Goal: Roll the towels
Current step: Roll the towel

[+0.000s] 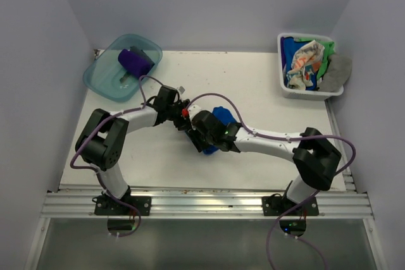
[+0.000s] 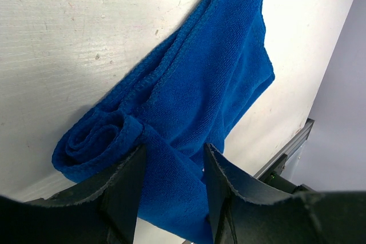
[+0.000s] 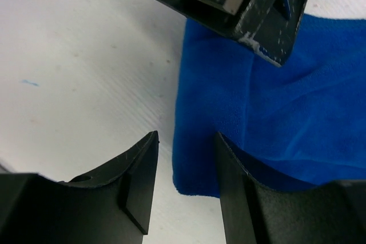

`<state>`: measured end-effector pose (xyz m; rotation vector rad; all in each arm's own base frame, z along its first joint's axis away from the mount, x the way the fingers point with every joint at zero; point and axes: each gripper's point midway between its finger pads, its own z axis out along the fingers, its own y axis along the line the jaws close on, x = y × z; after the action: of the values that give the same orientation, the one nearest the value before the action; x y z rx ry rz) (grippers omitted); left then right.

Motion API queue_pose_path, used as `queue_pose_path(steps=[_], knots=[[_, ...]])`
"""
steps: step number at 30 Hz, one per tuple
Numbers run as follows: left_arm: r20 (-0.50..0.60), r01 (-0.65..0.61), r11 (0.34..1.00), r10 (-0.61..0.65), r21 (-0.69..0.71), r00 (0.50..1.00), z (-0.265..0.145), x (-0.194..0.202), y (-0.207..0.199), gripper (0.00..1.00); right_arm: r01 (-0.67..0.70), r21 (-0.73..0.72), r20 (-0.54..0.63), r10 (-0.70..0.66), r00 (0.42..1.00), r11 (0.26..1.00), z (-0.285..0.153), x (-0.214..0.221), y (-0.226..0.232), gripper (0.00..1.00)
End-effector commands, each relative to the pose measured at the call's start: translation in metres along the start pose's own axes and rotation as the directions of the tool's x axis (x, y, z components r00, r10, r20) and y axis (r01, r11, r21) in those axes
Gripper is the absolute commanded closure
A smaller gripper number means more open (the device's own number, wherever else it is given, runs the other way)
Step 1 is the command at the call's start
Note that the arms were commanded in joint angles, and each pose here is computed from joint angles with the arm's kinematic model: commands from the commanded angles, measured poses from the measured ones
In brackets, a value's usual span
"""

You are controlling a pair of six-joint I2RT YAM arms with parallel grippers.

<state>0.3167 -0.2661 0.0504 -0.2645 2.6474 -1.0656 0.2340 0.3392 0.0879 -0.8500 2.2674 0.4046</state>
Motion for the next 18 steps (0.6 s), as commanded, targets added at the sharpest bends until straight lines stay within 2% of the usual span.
queue_pose_path(steps=[1, 4, 8, 13, 17, 18], knots=[[-0.024, -0.009, 0.998, 0.008, -0.058, 1.000, 0.007, 0.006, 0.013, 0.51, 0.054, 0.114, -0.010, -0.053, 0.999, 0.992, 0.005, 0.001, -0.022, 0.53], [-0.024, -0.012, 0.998, 0.011, -0.058, 1.000, 0.007, 0.005, 0.012, 0.51, 0.068, 0.182, -0.031, -0.064, 0.997, 0.981, 0.008, 0.008, -0.035, 0.53], [-0.025, -0.016, 0.998, 0.015, -0.059, 1.000, 0.007, 0.004, 0.012, 0.51, 0.075, 0.205, -0.064, -0.064, 0.996, 0.976, 0.016, 0.022, -0.040, 0.51], [-0.027, -0.022, 0.998, 0.020, -0.059, 0.999, 0.008, 0.003, 0.011, 0.51, 0.054, 0.198, -0.095, -0.036, 0.995, 0.979, 0.025, 0.041, -0.039, 0.42], [-0.024, -0.022, 0.998, 0.021, -0.057, 1.000, 0.008, 0.000, 0.008, 0.51, 0.026, 0.193, -0.115, -0.004, 0.993, 0.981, 0.032, 0.057, -0.038, 0.44], [-0.022, -0.022, 0.998, 0.021, -0.055, 1.000, 0.008, -0.001, 0.007, 0.51, 0.024, 0.199, -0.129, 0.002, 0.992, 0.980, 0.033, 0.066, -0.039, 0.47]])
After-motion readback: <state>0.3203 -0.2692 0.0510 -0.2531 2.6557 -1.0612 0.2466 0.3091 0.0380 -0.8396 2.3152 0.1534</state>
